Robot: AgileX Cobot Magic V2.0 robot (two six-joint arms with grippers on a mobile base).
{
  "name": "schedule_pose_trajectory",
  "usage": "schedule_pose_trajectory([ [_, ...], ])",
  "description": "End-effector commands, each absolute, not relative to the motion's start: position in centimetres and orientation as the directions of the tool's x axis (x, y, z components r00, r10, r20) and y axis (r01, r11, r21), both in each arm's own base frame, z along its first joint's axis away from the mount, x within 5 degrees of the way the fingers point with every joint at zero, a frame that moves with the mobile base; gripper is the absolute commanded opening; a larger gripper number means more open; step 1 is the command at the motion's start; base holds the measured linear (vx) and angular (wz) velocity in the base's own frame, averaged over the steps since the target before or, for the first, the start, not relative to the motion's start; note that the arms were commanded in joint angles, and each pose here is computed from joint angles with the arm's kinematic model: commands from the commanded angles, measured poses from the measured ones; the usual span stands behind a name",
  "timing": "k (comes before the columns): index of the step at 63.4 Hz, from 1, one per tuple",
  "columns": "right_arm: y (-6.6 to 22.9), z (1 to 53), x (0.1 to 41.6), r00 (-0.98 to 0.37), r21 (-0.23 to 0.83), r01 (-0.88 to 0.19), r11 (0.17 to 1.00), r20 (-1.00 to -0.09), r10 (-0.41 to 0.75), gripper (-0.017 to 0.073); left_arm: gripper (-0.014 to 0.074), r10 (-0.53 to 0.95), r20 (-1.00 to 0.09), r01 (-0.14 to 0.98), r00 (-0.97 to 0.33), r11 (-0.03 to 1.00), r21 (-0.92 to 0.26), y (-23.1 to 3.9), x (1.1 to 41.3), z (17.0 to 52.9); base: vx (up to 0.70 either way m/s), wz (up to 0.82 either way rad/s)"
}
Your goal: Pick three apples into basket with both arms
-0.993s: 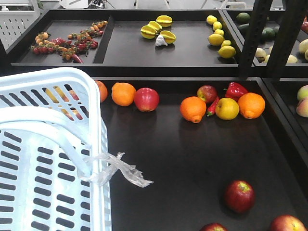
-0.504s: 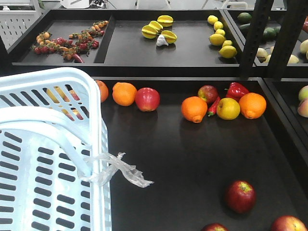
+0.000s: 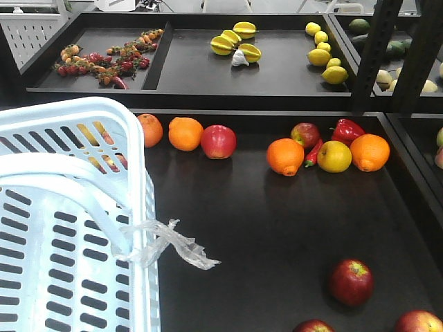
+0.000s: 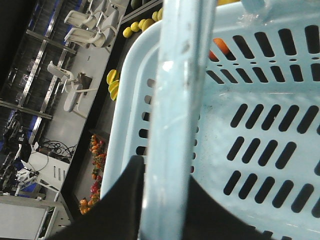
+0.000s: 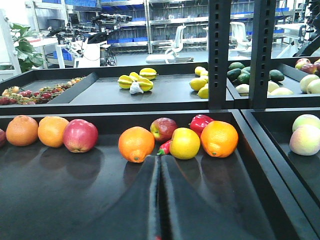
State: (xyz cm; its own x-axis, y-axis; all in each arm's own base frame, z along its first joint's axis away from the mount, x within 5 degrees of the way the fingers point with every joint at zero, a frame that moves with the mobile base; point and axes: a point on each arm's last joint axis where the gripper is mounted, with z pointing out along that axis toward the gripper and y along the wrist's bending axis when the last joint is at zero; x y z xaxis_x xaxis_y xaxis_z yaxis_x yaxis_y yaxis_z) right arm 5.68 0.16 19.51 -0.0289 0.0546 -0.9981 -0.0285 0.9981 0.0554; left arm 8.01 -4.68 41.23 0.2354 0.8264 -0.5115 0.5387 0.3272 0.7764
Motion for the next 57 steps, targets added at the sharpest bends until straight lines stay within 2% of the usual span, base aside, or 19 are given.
schedule_pose_trajectory([
  [1, 0.19, 19.84, 5.65, 0.047, 0.043, -0.036, 0.998, -0.998, 0.044, -0.0009, -0.0006, 0.783, -0.549, 0.472, 0.292, 0.381, 0.795, -4.81, 8.0, 42.95, 0.0, 0.0],
  [57, 0.19, 19.84, 5.65, 0.047, 0.043, -0.036, 0.998, -0.998, 0.044, -0.0009, -0.0006, 0.782, -0.55, 0.47, 0.294, 0.383, 0.795, -4.82, 8.0, 42.98, 0.0, 0.0],
])
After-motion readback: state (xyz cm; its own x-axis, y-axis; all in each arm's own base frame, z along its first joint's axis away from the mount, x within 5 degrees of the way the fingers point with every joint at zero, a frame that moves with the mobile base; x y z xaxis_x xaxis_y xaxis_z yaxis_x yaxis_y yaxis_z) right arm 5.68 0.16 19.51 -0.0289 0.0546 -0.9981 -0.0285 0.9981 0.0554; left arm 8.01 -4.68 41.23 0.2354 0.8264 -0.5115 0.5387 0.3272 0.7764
